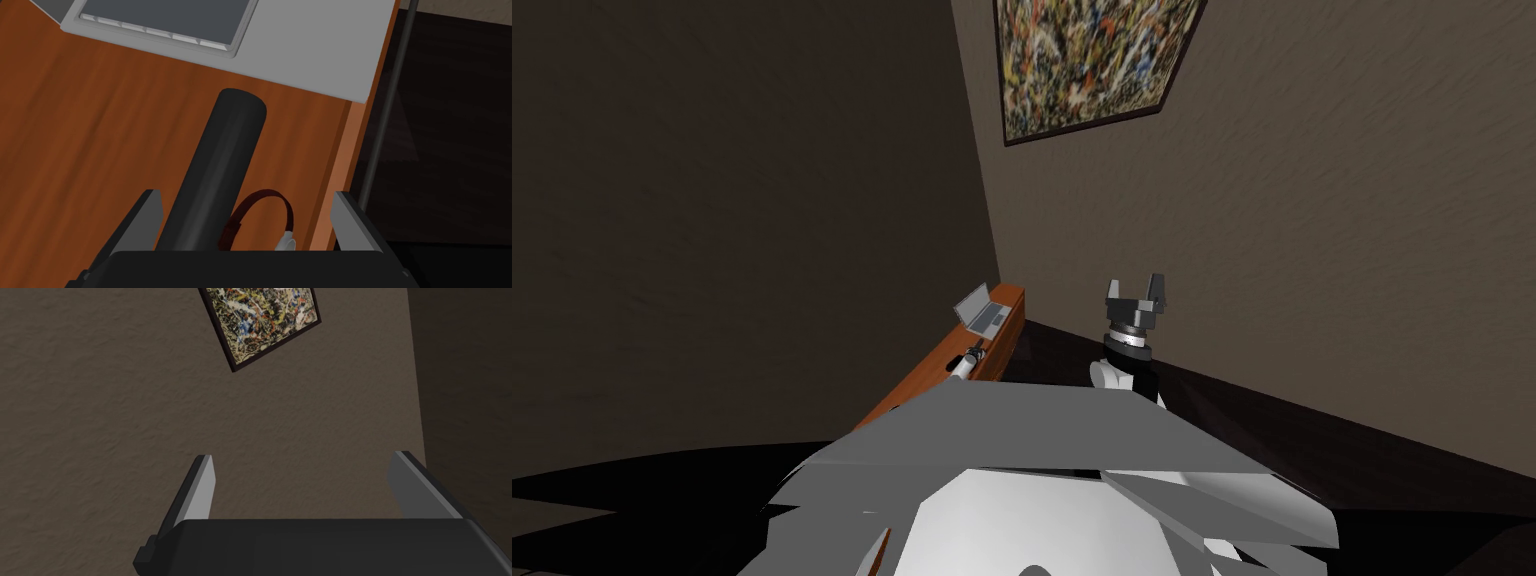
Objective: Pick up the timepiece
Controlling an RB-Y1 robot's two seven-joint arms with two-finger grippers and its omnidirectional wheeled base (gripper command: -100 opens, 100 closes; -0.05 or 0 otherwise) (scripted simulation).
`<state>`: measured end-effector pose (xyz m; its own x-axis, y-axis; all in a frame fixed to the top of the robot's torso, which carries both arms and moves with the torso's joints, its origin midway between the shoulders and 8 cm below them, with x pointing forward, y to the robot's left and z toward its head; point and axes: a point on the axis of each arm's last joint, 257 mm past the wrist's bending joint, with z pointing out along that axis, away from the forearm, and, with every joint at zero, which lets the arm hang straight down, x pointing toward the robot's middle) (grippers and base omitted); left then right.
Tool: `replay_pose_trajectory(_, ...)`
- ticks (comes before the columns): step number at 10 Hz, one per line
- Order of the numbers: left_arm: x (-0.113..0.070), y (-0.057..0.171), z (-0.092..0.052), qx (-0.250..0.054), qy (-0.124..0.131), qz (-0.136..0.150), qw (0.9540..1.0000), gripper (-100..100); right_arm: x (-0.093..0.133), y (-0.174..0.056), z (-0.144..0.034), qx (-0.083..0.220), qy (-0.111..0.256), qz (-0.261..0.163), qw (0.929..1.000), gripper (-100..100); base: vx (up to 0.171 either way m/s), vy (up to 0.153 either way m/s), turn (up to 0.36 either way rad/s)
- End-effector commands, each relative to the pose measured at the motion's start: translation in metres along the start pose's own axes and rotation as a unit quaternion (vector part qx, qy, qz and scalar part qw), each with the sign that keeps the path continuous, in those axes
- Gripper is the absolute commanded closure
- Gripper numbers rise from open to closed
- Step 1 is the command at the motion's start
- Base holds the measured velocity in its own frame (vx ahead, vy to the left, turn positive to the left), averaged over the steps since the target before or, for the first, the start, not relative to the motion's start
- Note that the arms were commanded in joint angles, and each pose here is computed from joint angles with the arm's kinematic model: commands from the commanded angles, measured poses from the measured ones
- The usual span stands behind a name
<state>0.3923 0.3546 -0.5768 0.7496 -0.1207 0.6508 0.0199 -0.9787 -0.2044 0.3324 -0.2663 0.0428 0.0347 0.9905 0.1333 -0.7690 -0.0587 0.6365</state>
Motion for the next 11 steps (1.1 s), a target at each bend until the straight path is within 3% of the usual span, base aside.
replay_pose_trajectory(1, -0.0101, -0.0055, -0.0027, 0.010, -0.003, -0.011, 0.9999, -100, 0.0000, 0.0000, 0.0000, 0.000, 0.000, 0.000, 1.0000, 0, 0.013, 0.011, -0.197)
replay_pose_trajectory(4, -0.0097, -0.0047, -0.0029, 0.010, -0.003, -0.010, 0.9999, -100, 0.0000, 0.0000, 0.0000, 0.000, 0.000, 0.000, 1.0000, 0, 0.005, 0.011, -0.036)
replay_pose_trajectory(5, -0.0097, -0.0049, -0.0029, 0.010, -0.003, -0.011, 0.9999, 100, 0.0000, 0.0000, 0.0000, 0.000, 0.000, 0.000, 1.0000, 0, 0.000, 0.000, 0.000)
replay_pose_trajectory(9, -0.0094, -0.0017, -0.0028, 0.007, -0.003, -0.011, 0.9999, 100, 0.0000, 0.0000, 0.0000, 0.000, 0.000, 0.000, 1.0000, 0, 0.000, -0.003, -0.006)
replay_pose_trajectory(10, -0.0094, -0.0017, -0.0028, 0.007, -0.003, -0.011, 0.9999, 0, 0.0000, 0.0000, 0.0000, 0.000, 0.000, 0.000, 1.0000, 0, 0.000, 0.000, 0.000)
replay_pose_trajectory(11, -0.0005, -0.0001, 0.0000, 0.001, 0.000, -0.001, 1.0000, 100, 0.0000, 0.0000, 0.0000, 0.000, 0.000, 0.000, 1.0000, 0, -0.008, -0.021, 0.183)
